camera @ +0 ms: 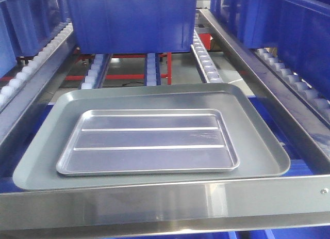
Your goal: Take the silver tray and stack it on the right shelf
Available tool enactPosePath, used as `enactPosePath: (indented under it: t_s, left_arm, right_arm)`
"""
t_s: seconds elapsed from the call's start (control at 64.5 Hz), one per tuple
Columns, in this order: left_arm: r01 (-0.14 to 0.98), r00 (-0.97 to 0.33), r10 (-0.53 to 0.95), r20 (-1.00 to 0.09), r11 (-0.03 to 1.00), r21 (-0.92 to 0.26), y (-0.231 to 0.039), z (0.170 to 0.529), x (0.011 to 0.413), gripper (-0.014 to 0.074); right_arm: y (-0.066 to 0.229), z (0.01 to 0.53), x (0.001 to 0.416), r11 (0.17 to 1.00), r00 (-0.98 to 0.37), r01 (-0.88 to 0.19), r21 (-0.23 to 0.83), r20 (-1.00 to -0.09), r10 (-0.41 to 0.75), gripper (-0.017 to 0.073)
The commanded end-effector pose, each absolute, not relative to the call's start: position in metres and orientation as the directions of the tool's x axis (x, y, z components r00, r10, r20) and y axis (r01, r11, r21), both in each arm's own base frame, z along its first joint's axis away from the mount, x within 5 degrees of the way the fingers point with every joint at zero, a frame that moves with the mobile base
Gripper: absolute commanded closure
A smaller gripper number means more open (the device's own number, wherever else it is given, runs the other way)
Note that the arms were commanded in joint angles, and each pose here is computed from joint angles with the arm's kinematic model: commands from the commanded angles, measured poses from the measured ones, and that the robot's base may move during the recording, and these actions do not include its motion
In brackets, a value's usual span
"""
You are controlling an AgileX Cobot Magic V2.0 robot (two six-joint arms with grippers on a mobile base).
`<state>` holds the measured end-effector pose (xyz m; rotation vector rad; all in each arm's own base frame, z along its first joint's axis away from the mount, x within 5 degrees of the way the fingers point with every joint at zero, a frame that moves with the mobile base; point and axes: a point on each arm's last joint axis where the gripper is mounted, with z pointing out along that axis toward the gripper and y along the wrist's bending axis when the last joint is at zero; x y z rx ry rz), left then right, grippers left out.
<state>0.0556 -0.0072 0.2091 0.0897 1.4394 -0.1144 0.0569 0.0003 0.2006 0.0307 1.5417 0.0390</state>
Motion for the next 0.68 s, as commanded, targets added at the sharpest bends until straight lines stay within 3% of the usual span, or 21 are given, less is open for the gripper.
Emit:
enactPosePath:
  t_s: [0.0, 0.667]
  left_arm:
    - [0.123, 0.204, -0.040, -0.978, 0.992, -0.015, -0.0059, 0.2112, 0.0543, 0.0694]
    - [0.123, 0.204, -0.040, -0.978, 0.992, -0.015, -0.0059, 0.2112, 0.0543, 0.0694]
  right_arm:
    - [-0.0004, 0.2166, 0.0532, 0.999, 0.166, -0.003, 0.049, -0.985, 0.049, 0.0503]
    - [-0.0004, 0.2166, 0.0532, 0.999, 0.166, -0.003, 0.049, -0.985, 0.049, 0.0503]
